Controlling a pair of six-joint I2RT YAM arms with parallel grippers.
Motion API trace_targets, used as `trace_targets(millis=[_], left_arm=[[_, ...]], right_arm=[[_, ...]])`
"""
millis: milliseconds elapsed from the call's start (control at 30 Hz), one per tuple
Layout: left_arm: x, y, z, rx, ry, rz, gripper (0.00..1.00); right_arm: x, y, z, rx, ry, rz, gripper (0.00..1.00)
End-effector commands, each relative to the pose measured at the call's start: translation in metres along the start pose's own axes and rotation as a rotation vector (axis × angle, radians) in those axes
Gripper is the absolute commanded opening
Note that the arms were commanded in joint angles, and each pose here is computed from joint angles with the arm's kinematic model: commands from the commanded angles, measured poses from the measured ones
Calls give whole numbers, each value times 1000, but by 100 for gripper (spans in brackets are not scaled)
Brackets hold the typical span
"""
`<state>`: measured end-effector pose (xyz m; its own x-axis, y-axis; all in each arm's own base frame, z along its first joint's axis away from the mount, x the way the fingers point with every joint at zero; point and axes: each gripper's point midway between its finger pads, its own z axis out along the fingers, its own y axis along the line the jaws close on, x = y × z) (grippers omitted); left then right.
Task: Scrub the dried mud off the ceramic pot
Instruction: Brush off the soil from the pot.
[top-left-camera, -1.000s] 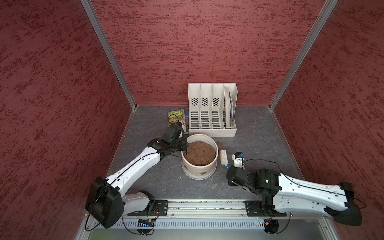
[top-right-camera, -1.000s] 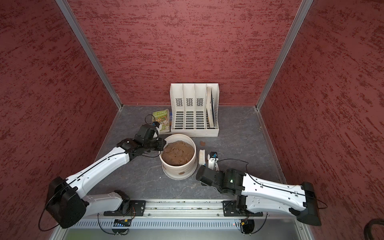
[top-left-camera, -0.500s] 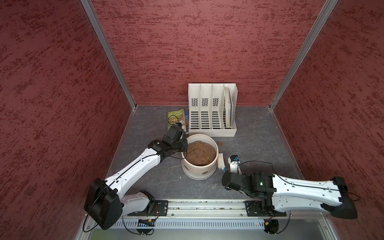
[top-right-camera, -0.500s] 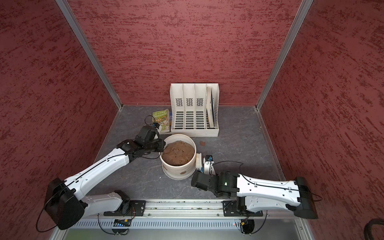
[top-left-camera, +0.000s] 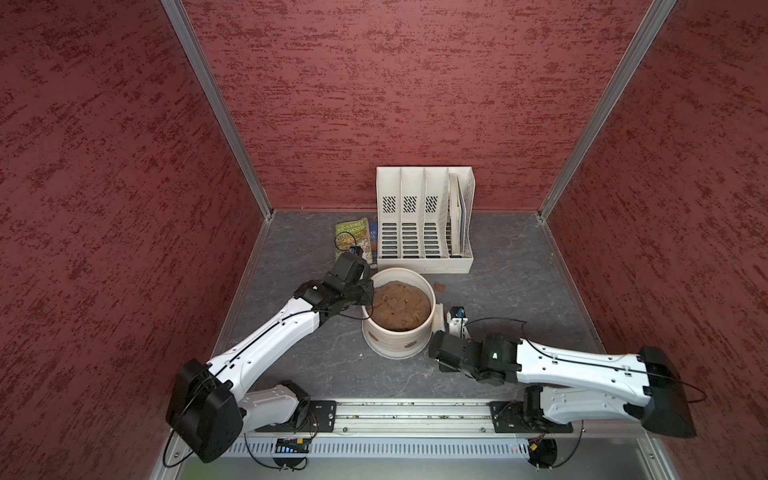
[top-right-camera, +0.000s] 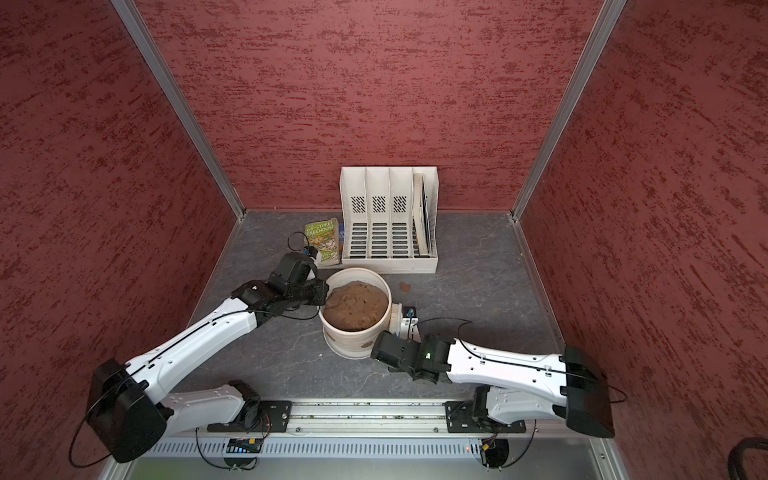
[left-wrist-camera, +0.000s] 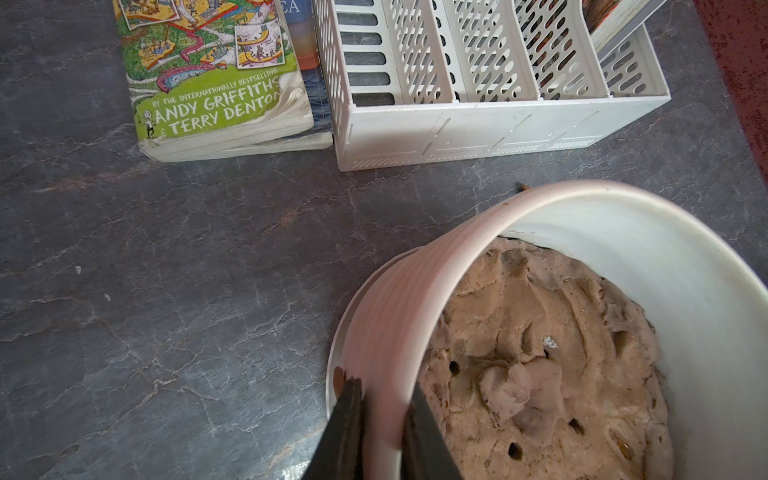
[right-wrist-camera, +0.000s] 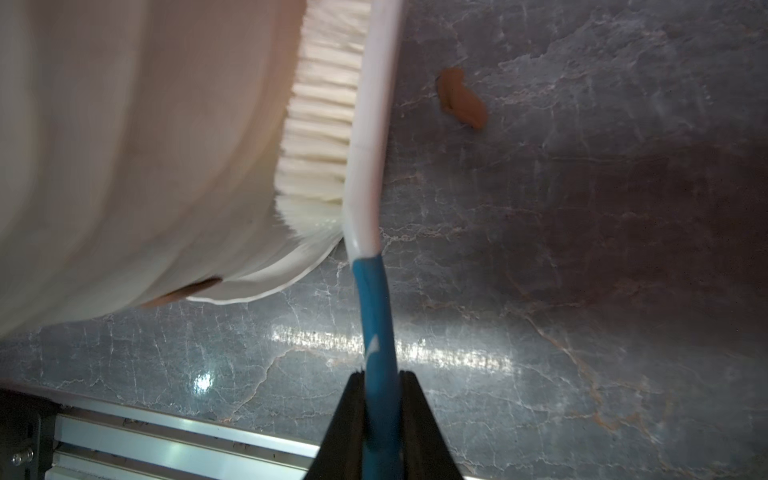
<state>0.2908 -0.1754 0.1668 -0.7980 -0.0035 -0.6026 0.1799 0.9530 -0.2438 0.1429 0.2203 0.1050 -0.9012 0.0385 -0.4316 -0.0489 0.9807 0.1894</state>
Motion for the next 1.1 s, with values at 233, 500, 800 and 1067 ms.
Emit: trace_targets(millis=[233,500,800,1067], left_arm=[[0,-3,-12,30,-19,-57,0],[1,0,-12,36,-13,-70,0],[-4,-2,-9,48,-6,-49,0],[-6,-6,-9,65,-5,-43,0]], right_arm=[[-28,-45,13,82,34,94,0],[-27,-23,-31,-112,-48,-19,0],[1,0,-36,-201,-7,-114,0],[1,10,-12,-133,17,-135,0]])
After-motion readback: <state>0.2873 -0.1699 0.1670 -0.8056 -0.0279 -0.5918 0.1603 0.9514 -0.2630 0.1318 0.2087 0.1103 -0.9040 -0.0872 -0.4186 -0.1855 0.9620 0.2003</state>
